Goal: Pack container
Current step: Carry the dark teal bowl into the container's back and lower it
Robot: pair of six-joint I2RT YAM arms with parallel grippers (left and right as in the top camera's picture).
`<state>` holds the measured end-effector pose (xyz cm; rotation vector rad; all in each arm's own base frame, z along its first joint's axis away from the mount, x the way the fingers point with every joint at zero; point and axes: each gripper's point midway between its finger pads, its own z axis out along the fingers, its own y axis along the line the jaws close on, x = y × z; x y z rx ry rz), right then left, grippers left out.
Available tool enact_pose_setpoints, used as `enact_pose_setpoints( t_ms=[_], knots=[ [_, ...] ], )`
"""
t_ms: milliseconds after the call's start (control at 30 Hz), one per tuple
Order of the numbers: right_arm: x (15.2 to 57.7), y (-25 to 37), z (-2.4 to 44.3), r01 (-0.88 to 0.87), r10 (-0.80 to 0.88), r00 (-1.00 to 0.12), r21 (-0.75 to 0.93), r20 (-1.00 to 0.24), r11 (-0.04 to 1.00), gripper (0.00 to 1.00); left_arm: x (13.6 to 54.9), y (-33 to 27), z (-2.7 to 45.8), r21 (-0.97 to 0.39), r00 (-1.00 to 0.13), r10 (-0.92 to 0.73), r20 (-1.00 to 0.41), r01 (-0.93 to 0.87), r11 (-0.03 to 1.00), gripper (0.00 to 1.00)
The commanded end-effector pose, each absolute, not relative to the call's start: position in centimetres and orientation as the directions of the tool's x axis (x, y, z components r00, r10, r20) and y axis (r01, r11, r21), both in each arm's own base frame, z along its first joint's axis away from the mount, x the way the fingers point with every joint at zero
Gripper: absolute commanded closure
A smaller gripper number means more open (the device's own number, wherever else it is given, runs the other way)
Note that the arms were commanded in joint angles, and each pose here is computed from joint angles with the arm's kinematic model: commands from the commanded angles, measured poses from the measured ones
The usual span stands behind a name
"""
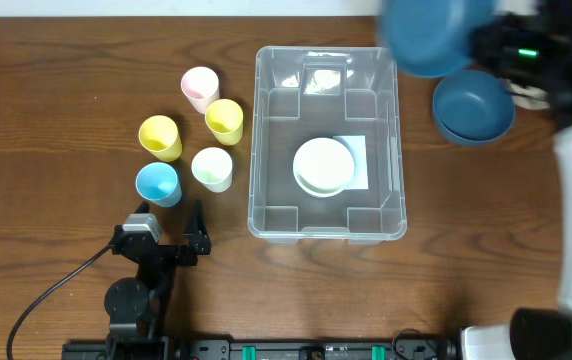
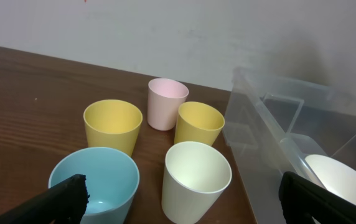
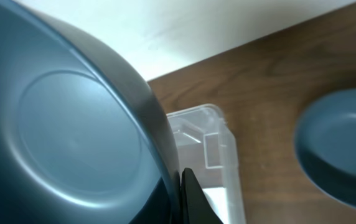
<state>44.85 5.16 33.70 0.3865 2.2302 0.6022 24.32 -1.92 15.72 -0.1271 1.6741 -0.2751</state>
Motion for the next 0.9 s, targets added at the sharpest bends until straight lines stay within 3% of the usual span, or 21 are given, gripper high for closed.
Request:
enact_pose_setpoints(
  t_ms=[0,200,467,867],
  knots=[
    [47.0,7.2,30.9,0.147,0.399,-0.638,0.405,-0.659,0.903,0.99,24.4,-1.7,14.0,-0.240,-0.157,-0.228,-0.961,0.062,0.969,0.02],
    [49.2,12.1,25.2,0.154,0.382,-0.711,0.399,-0.591,0.904,0.99,24.4,-1.7,14.0,-0.240,-0.157,-0.228,-0.961,0.062,0.969,0.02],
    [50.8,13.3,18.3,0.200,0.368,-0.783,0.357,-0.502,0.913,0.99,24.4,-1.7,14.0,-0.240,-0.157,-0.228,-0.961,0.062,0.969,0.02],
    [50.0,14.2,16.0,0.203,0.342,-0.824,0.328,-0.452,0.922,0.99,24.4,-1.7,14.0,-0.240,-0.157,-0.228,-0.961,0.062,0.969,0.02]
  ],
)
